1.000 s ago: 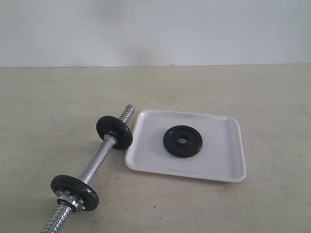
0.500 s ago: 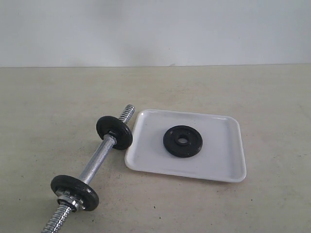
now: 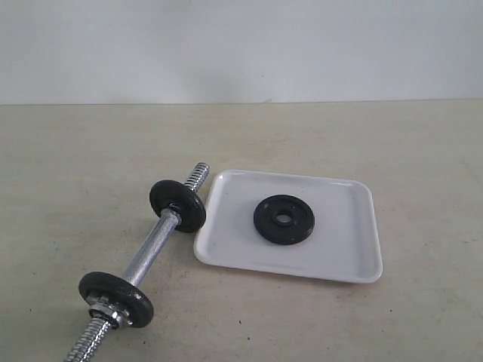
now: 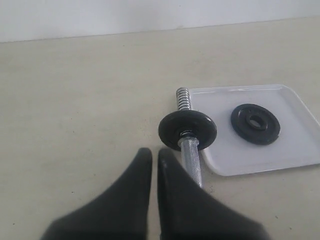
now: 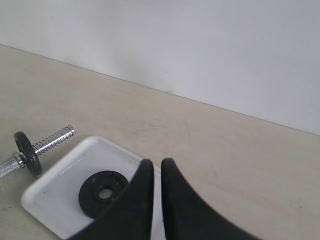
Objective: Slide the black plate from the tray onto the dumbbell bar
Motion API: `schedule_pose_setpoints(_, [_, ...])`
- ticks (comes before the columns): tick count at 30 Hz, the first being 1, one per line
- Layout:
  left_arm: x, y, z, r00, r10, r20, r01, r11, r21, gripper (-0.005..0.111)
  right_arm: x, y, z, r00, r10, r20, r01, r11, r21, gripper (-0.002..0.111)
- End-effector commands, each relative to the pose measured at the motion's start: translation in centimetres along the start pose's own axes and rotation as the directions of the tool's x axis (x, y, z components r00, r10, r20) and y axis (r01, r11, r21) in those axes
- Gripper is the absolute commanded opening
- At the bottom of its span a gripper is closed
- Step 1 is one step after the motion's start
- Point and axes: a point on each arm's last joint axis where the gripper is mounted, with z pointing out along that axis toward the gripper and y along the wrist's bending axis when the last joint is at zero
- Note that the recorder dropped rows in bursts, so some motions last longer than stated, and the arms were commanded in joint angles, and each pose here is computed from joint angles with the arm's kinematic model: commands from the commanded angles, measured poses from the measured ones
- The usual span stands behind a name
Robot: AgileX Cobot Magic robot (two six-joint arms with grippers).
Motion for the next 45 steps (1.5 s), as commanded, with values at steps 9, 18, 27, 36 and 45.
schedule_pose_setpoints(9, [-1.0, -0.2, -0.3, 0.994, -0.067, 0.09, 0.066, 0.998, 0.018, 0.004, 0.1, 0.0, 0.1, 1.0, 0.001, 0.0, -0.001, 1.0, 0.002, 0.004])
schedule_pose_setpoints(18, [-1.2, -0.5, -0.3, 0.993, -0.021, 0.115, 0.016, 0.999, 0.046, 0.068, 0.1, 0.0, 0.1, 1.0, 0.001, 0.0, -0.001, 1.0, 0.002, 0.004])
schedule_pose_setpoints(27, [-1.2, -0.3, 1.1, 0.978, -0.194, 0.072, 0.187, 0.979, 0.085, 0.11, 0.1, 0.0, 0.1, 1.0, 0.001, 0.0, -0.001, 1.0, 0.002, 0.004])
schedule_pose_setpoints(36, [-0.1, 0.0, 4.9, 0.95, -0.287, -0.125, 0.304, 0.941, 0.149, 0.11, 0.0, 0.1, 0.1, 1.0, 0.024, 0.009, -0.024, 1.0, -0.007, 0.004])
schedule_pose_setpoints(45, [1.5, 0.8, 9.6, 0.952, -0.203, -0.23, 0.251, 0.946, 0.203, 0.11, -0.3, 0.2, 0.1, 0.995, 0.093, 0.04, -0.092, 0.995, -0.032, 0.004])
